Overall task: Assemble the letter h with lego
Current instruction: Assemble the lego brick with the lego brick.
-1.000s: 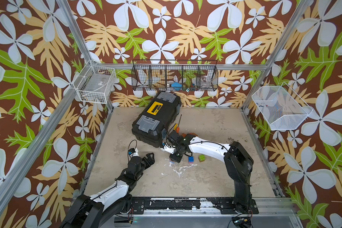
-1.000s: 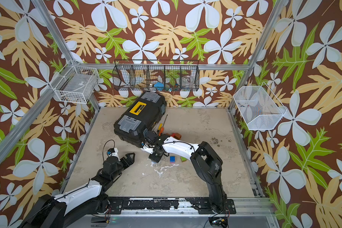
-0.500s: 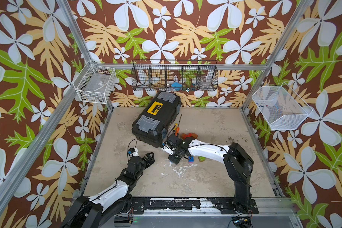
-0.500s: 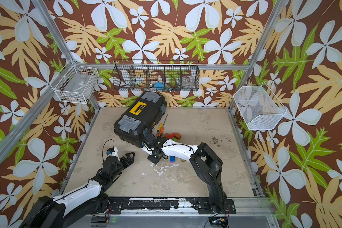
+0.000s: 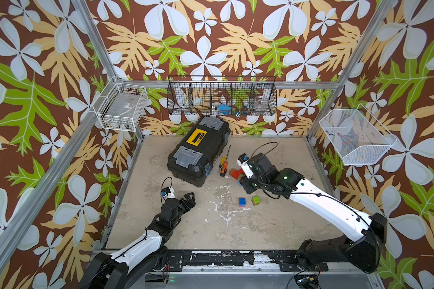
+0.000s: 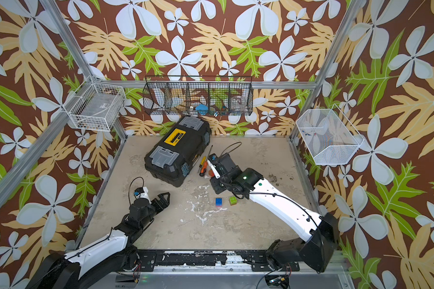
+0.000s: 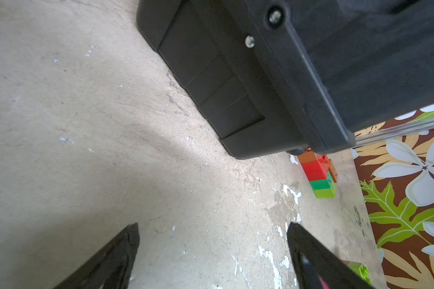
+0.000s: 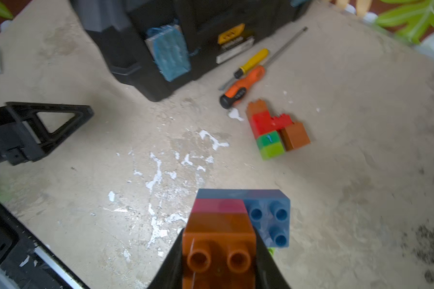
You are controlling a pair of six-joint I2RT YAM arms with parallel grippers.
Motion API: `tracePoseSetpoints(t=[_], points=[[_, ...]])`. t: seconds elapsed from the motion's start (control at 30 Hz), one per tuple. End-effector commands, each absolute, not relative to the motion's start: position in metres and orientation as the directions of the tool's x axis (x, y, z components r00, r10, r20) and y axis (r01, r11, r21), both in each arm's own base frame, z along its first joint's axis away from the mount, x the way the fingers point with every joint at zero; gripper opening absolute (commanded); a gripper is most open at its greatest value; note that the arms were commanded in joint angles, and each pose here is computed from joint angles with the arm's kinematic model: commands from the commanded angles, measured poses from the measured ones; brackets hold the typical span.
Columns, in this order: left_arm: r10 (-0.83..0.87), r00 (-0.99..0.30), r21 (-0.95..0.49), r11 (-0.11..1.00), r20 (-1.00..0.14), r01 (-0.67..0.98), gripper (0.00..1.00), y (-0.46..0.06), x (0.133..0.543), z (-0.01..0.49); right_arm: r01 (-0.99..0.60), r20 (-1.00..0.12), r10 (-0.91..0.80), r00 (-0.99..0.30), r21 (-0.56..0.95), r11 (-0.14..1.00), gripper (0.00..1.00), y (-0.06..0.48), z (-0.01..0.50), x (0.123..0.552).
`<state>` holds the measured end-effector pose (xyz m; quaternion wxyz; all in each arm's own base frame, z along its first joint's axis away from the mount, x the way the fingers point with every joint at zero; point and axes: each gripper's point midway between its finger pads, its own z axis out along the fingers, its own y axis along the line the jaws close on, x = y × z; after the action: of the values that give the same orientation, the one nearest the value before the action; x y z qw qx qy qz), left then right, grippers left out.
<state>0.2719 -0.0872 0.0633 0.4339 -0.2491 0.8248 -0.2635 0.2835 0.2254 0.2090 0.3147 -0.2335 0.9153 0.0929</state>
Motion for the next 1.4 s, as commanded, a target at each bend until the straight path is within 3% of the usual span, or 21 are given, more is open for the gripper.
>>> tracePoseSetpoints(t=[0.0,0.17,0.37,0.57,1.37], points=[[-0.634,-0.500,-0.643,0.743,-0.590,-0.184,0.96,-0.086,0.272,0.062,-0.364,-0.580,-0.270,-0.769,0.050,0.930,0.10,0.199,0.191,0.282],[-0.633,-0.504,-0.644,0.743,-0.588,-0.181,0.96,-0.087,0.272,0.062,-0.222,-0.513,-0.206,-0.834,-0.030,0.975,0.09,0.174,0.166,0.286],[-0.637,-0.494,-0.649,0.740,-0.591,-0.178,0.96,-0.086,0.272,0.064,-0.347,-0.451,-0.331,-0.829,-0.051,0.937,0.09,0.171,0.132,0.280],[-0.639,-0.496,-0.648,0.739,-0.588,-0.184,0.96,-0.086,0.272,0.062,-0.362,-0.370,-0.334,-0.867,0.006,0.932,0.07,0.169,0.096,0.268],[-0.634,-0.500,-0.642,0.744,-0.590,-0.185,0.96,-0.086,0.272,0.061,-0.355,-0.383,-0.338,-0.860,-0.029,0.934,0.07,0.155,0.093,0.269]])
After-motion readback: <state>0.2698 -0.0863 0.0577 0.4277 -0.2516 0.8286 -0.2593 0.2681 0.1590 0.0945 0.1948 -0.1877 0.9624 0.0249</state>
